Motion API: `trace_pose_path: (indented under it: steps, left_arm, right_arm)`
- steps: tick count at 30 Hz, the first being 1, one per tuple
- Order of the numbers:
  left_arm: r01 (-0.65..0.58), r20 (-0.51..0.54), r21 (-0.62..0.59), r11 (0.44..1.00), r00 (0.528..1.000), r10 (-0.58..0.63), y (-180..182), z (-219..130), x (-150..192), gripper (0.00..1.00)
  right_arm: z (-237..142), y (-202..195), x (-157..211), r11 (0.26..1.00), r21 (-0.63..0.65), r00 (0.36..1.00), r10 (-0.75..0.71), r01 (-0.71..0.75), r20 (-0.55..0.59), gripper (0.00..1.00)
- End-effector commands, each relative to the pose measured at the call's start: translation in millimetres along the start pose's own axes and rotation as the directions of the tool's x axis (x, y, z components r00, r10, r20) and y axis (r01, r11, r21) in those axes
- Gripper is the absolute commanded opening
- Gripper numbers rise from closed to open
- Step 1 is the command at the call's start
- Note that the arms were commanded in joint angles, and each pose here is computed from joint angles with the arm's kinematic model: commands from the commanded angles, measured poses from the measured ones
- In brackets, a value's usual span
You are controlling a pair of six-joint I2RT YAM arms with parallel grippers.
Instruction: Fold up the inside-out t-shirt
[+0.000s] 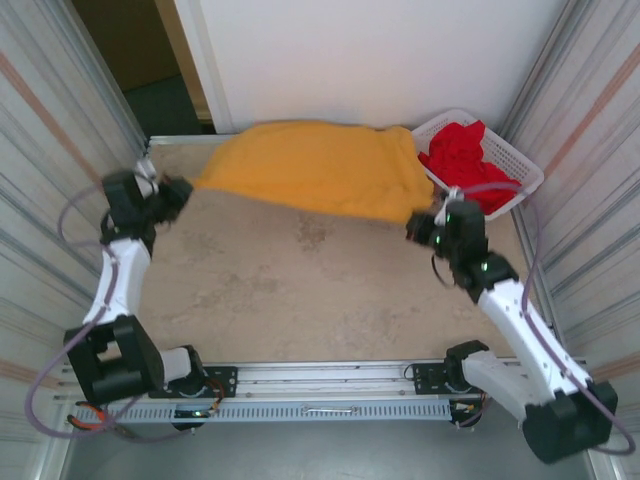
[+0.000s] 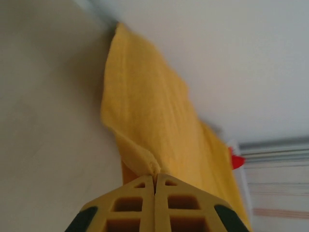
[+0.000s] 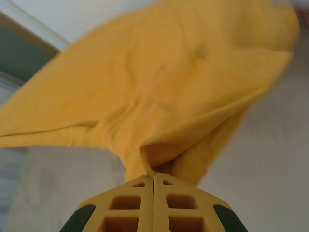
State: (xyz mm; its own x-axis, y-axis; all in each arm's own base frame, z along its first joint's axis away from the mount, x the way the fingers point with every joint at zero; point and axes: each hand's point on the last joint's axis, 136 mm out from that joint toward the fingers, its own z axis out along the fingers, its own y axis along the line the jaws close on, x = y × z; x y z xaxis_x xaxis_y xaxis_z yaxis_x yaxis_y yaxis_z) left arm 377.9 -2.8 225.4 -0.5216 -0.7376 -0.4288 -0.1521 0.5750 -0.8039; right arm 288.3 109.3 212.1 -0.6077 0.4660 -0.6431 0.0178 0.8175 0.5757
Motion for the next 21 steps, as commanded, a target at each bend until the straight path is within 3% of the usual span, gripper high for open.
trace_pose_path:
  steps: [1, 4, 8, 14, 21]
  left_arm:
    - [-0.015, 0.018, -0.08, 0.997, 1.0, 0.016, 39, -19, 36, 0.0]
    - [0.049, -0.011, -0.205, 0.977, 0.999, -0.052, 90, -23, 74, 0.0]
    - [0.105, 0.008, -0.302, 0.948, 0.994, -0.108, 122, -39, 101, 0.0]
    - [0.151, 0.068, -0.377, 0.914, 0.988, -0.136, 140, -64, 118, 0.0]
    - [0.142, 0.039, -0.367, 0.919, 0.99, -0.138, 137, -65, 124, 0.0]
  right_arm:
    - [-20, -31, 36, 0.994, 0.068, 0.996, 0.09, -0.091, 0.016, 0.0]
    - [-26, -65, 82, 0.98, 0.152, 0.989, 0.14, -0.132, -0.043, 0.0]
    - [-39, -94, 117, 0.961, 0.227, 0.98, 0.18, -0.158, -0.081, 0.0]
    - [-57, -110, 129, 0.949, 0.264, 0.977, 0.199, -0.174, -0.072, 0.0]
    - [-63, -102, 118, 0.955, 0.241, 0.98, 0.189, -0.171, -0.054, 0.0]
